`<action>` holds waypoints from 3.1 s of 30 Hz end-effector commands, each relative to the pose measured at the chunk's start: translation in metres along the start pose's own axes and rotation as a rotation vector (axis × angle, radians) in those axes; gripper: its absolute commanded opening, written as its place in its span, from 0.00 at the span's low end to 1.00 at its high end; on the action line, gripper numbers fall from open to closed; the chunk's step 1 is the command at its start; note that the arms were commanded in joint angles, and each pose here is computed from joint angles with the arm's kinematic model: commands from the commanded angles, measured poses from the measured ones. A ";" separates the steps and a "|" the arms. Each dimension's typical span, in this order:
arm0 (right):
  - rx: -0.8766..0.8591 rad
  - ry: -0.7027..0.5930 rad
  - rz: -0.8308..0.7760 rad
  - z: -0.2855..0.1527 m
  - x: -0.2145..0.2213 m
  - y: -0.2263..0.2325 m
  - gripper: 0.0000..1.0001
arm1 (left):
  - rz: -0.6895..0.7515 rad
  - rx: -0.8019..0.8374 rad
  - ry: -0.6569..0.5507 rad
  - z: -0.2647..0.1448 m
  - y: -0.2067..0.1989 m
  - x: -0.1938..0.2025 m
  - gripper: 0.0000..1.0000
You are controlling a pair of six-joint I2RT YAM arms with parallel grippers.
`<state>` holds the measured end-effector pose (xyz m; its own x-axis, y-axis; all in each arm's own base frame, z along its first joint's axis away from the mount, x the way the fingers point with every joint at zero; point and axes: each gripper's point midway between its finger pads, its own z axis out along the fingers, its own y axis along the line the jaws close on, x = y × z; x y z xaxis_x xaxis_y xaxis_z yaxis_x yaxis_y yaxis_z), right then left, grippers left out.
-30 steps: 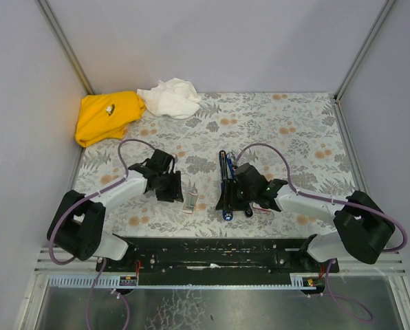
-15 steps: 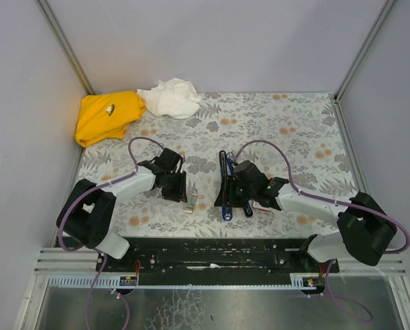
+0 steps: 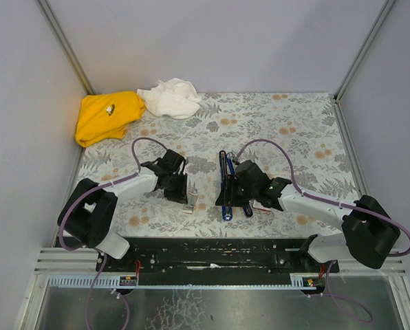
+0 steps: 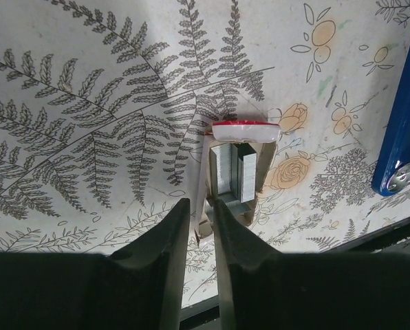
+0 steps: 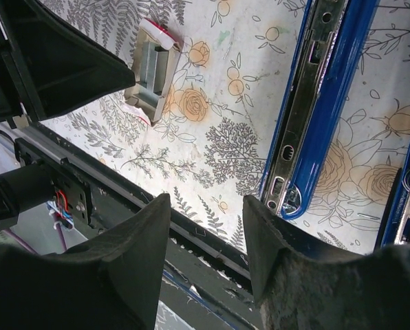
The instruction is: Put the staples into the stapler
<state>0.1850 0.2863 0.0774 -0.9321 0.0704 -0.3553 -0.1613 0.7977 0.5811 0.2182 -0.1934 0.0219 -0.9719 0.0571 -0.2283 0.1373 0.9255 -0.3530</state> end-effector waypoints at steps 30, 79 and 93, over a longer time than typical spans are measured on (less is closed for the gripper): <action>0.109 0.023 -0.560 0.036 -0.035 0.049 0.53 | -0.097 -0.017 -0.538 -0.110 0.017 -0.106 0.71; 0.170 0.057 -0.876 0.098 -0.043 0.077 0.05 | -0.209 -0.129 -0.759 -0.158 0.061 -0.120 0.92; 0.404 0.017 -0.830 0.086 -0.068 0.047 0.00 | -0.213 -0.121 -0.756 -0.158 0.062 -0.119 0.93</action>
<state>0.2575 0.3788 0.0532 -0.5544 -0.6487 -0.5214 -0.7182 0.6894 -0.0941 0.3066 -0.0842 0.1652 -0.6036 -0.3379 -0.7221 -0.1074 0.9319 -0.3463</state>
